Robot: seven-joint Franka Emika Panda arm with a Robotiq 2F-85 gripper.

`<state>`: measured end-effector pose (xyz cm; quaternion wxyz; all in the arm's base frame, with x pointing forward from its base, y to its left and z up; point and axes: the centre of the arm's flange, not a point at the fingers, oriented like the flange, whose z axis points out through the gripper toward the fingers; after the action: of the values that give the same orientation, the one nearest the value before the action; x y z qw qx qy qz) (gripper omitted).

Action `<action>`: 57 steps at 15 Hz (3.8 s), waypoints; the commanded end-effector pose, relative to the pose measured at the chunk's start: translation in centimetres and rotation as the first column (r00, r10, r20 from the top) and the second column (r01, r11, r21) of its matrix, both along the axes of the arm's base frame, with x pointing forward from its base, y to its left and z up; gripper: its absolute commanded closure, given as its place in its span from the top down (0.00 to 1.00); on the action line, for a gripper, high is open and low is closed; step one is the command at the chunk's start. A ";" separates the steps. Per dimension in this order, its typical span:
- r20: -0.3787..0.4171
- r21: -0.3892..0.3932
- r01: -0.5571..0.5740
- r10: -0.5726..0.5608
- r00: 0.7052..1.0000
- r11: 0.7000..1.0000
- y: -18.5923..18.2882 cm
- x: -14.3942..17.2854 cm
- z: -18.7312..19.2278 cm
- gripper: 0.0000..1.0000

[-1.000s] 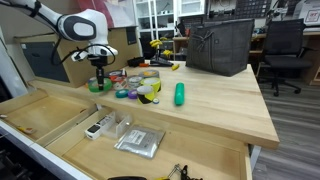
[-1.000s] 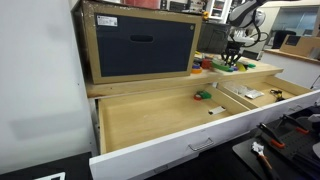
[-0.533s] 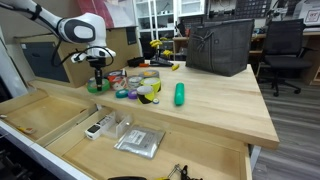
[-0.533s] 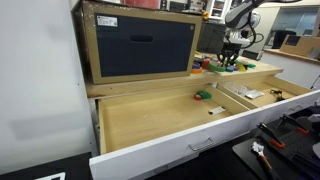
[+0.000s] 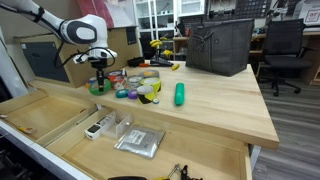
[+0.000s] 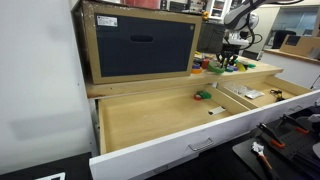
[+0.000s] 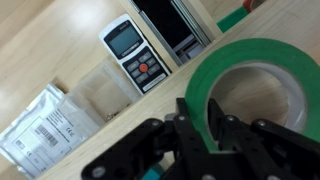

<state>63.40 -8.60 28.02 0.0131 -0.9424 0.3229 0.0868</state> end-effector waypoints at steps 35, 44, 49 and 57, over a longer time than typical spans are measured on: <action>0.023 -0.091 0.104 -0.103 0.994 0.990 -1.7 -0.7 -2.2 0.06; 0.068 -0.090 0.091 -0.085 0.994 0.992 0.0 0.7 -1.6 0.06; 0.088 -0.092 0.061 -0.053 0.995 0.994 2.2 1.6 -1.4 0.06; 0.176 -0.105 0.028 -0.009 0.984 0.994 2.0 0.7 0.2 0.92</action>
<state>64.93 -6.37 26.76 -0.0128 -0.9405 0.3391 0.0158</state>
